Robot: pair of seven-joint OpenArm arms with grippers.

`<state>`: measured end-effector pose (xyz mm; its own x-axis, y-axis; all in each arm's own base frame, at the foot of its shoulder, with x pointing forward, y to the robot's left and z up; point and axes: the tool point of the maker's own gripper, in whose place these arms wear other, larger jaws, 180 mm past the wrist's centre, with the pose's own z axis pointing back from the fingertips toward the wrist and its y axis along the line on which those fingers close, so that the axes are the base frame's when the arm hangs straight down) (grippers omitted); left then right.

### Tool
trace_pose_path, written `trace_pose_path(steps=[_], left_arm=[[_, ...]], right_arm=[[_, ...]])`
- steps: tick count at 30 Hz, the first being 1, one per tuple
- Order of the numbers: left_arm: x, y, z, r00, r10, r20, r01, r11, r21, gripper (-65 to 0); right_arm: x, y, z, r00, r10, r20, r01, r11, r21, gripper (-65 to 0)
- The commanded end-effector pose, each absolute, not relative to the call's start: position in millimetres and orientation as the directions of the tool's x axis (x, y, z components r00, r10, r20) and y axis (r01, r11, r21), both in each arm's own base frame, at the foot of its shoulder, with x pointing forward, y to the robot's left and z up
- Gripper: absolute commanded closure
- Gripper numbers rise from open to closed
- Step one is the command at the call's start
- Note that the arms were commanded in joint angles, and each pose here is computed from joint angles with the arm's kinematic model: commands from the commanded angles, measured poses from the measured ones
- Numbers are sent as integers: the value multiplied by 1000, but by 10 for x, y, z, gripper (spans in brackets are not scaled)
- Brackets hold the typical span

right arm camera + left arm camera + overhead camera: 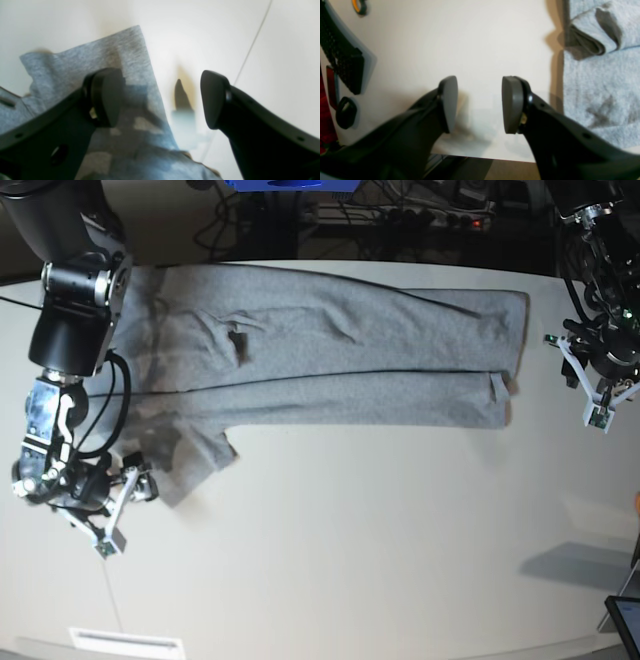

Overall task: Fold the T-shirt properly
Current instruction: 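Move the right gripper to the protruding sleeve and grasp it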

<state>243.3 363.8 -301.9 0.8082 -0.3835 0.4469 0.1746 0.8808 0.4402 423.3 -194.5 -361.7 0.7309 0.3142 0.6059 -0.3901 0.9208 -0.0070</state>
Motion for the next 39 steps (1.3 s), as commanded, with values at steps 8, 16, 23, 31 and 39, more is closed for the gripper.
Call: trace_pose_path(steps=[8,16,23,31,39], left_arm=[[2492,3686,-2893,792,-400,462,165,867,470,-289],[2488,3695,-2896,794,-400,458,164,866,472,-289],[2513,3666,-2897,789,-405,462,170,867,469,-289],[2521,3668,-2889,788,-405,464,168,866,471,-289],[2523,3664,-2889,787,-405,465,169,867,468,-289]], right_arm=[[4647,-1739,-3652,742,198,640,-379,912,157,-467],[4640,-1701,-3831,771,143,620,-354,906,231,-467],[4469,-1690,-4029,800,147,582,-346,905,247,-467],[4283,-1619,-4200,837,171,521,-348,899,265,-460],[4172,-1601,-4296,856,180,485,-345,897,276,-328]])
